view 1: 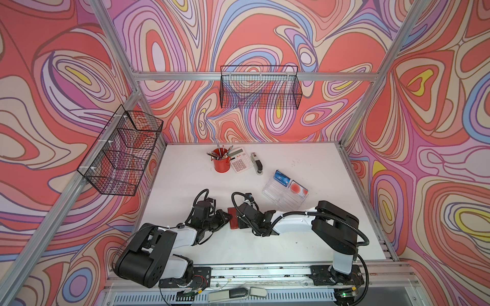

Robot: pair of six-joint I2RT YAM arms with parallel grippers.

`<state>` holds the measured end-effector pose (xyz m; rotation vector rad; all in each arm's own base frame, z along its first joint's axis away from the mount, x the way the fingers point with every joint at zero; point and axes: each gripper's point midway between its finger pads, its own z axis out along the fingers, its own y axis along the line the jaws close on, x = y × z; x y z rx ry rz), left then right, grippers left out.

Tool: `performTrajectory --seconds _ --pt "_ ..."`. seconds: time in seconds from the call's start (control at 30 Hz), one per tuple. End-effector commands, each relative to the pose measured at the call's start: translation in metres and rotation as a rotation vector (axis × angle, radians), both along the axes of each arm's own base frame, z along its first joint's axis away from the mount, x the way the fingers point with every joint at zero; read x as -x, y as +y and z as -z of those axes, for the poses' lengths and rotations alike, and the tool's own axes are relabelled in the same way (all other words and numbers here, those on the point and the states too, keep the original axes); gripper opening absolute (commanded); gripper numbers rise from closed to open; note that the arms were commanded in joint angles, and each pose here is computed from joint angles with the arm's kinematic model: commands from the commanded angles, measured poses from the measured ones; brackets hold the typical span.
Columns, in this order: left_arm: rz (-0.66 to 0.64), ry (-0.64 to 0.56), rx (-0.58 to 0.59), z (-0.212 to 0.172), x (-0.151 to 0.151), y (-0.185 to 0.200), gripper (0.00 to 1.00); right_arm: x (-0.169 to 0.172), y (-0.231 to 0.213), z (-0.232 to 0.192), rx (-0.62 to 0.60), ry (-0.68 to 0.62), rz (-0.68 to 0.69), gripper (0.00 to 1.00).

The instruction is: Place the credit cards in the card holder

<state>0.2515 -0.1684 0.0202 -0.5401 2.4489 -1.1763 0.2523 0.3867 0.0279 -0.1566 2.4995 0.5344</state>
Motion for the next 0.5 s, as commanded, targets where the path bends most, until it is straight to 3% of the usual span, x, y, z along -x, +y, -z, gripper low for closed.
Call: performTrajectory --seconds 0.0,0.13,0.27,0.37,0.47 --pt "0.025 0.106 0.002 0.022 0.022 -0.002 0.21 0.018 0.020 0.013 -0.051 0.065 -0.065 0.40" --pt "0.024 0.101 -0.003 0.022 0.021 -0.002 0.26 0.018 0.021 0.014 -0.053 0.067 -0.067 0.38" --pt "0.035 0.068 0.018 0.015 0.020 -0.004 0.17 0.018 0.022 0.014 -0.051 0.069 -0.072 0.38" --pt "0.024 0.061 -0.009 0.013 0.019 0.000 0.02 0.017 0.022 0.013 -0.052 0.067 -0.073 0.38" --pt "0.034 0.038 -0.017 0.004 0.019 0.000 0.00 0.012 0.021 0.005 -0.048 0.048 -0.075 0.39"
